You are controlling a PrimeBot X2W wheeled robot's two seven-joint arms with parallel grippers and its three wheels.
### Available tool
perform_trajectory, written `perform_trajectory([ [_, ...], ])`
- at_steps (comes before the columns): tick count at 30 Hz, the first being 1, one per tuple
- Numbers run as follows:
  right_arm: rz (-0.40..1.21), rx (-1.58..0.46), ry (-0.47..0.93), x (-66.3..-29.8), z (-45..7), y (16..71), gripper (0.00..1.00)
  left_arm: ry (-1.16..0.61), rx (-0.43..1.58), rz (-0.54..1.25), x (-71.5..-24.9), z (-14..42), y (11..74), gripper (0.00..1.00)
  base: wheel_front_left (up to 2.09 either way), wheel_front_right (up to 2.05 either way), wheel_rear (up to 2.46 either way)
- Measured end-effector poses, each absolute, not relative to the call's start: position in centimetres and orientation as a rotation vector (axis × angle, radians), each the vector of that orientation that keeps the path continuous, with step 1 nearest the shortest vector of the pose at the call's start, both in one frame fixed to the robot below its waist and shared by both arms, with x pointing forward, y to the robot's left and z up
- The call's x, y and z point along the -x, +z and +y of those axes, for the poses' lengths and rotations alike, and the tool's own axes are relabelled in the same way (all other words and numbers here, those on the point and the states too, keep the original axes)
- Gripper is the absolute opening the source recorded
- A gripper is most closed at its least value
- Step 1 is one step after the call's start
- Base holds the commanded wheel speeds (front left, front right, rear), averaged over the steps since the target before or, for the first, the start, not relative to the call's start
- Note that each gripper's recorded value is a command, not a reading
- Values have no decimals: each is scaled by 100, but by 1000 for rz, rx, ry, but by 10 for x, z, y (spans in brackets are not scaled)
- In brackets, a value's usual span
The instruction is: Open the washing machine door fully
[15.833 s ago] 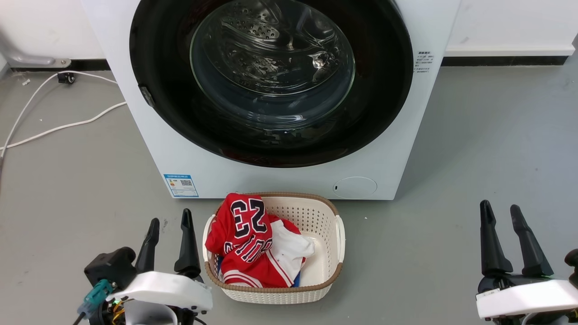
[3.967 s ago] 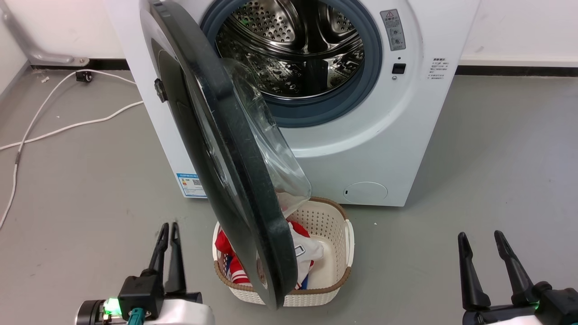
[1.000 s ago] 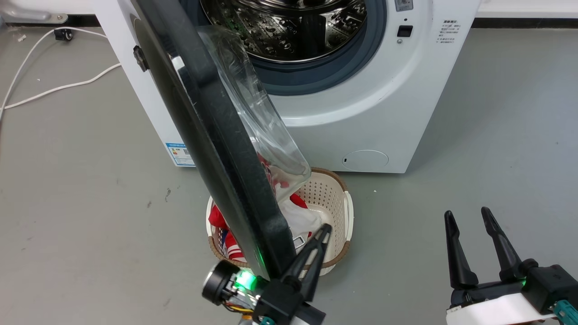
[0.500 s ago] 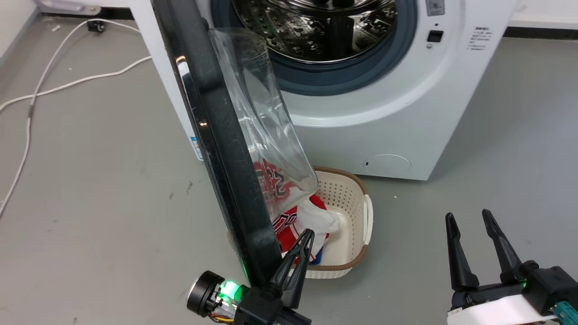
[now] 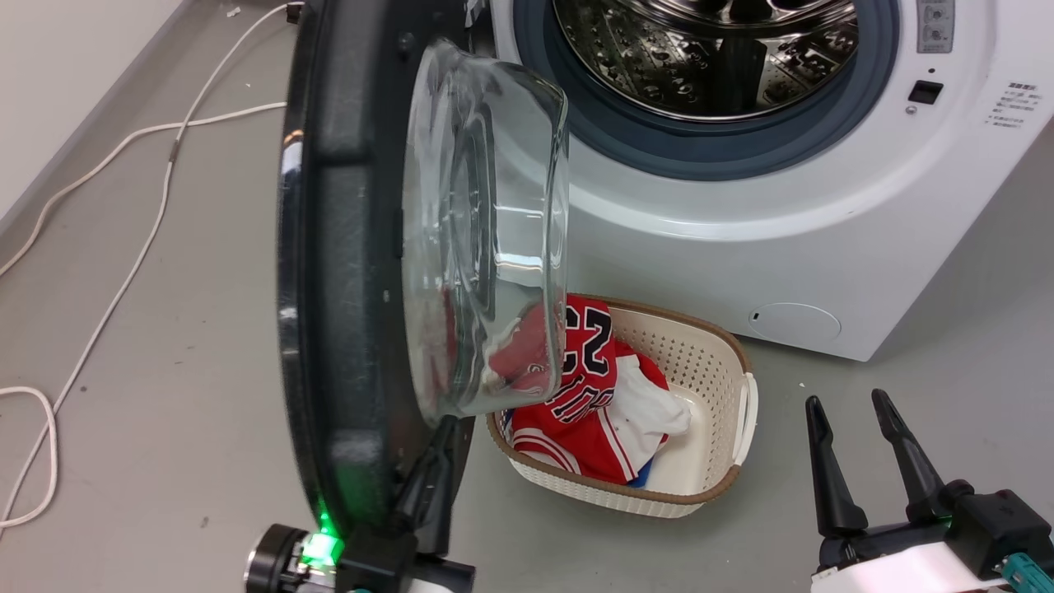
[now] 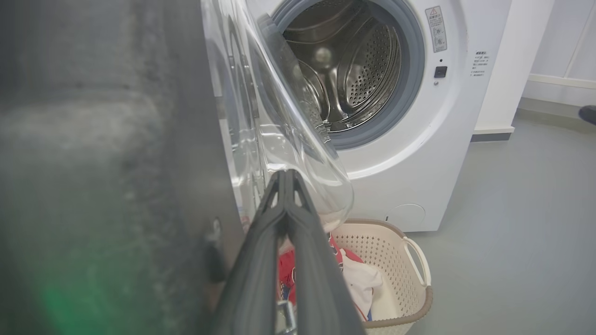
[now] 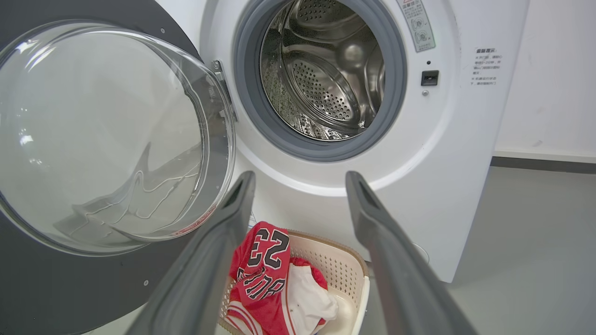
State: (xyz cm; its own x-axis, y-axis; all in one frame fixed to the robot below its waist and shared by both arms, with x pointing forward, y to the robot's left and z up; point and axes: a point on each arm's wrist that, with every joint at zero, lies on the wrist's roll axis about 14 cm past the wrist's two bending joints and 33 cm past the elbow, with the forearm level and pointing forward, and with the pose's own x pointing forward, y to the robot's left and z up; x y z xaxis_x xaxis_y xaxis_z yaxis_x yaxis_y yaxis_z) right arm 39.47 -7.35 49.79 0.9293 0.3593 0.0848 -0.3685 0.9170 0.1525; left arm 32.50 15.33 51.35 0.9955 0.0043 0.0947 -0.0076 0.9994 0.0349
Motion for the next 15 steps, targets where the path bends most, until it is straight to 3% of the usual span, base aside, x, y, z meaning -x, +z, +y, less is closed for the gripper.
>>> perform_trajectory([
  [15, -39, -173, 394, -397, -66, 492, 100, 357, -101, -80, -303, 275, 517, 0, 0, 0, 0],
])
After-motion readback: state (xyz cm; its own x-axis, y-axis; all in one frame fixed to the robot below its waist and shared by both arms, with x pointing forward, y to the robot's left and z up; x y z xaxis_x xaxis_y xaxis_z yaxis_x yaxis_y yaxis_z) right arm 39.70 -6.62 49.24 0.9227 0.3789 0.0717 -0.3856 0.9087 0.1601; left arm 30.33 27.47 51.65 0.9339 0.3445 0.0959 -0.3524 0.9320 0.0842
